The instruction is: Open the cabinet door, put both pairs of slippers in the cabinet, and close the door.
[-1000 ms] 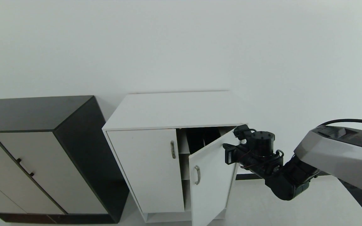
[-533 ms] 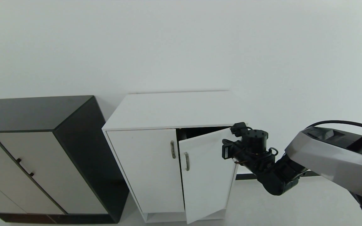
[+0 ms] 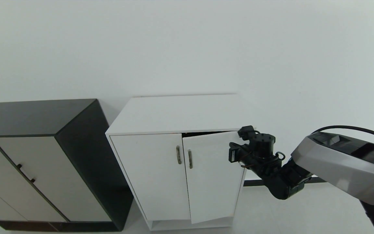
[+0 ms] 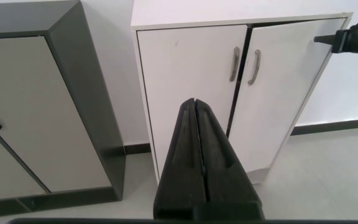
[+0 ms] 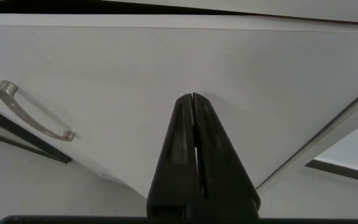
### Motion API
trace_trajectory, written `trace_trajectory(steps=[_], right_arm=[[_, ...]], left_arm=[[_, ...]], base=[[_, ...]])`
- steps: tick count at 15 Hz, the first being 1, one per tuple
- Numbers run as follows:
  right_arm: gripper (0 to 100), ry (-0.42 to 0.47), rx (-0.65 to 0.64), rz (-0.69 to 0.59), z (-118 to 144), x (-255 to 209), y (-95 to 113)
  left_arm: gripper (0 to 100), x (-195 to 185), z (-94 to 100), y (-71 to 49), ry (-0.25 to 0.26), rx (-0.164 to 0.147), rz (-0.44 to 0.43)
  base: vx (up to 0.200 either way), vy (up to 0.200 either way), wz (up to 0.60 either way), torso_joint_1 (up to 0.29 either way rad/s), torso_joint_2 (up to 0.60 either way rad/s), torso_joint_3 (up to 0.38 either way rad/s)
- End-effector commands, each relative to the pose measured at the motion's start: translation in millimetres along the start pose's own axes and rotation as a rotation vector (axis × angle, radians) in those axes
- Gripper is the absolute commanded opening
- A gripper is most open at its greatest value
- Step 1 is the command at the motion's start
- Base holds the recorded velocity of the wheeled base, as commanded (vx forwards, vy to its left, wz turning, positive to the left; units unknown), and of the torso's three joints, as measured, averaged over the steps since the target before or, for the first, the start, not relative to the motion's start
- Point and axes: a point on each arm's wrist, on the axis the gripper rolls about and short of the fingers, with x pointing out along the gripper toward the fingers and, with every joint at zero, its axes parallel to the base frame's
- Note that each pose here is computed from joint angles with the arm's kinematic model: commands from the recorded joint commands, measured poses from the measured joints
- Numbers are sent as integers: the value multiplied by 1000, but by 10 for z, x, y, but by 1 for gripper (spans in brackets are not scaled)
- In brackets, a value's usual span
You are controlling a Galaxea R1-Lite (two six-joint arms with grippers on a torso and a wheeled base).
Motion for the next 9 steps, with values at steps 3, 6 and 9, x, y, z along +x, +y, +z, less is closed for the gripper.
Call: trace_trajectory(steps=[3,6,9], right_arm=[[0,2,1,-10,-39,40,-51],[0,-2,2,-14,-43,59,-64],[0,-11,26,-20,-31,91,-103]], left_arm=[[0,0,0,0,0,0,0],[0,0,0,0,0,0,0],[0,0,0,0,0,0,0]], base=[[0,0,0,0,0,0],[0,0,0,0,0,0],[0,0,0,0,0,0]])
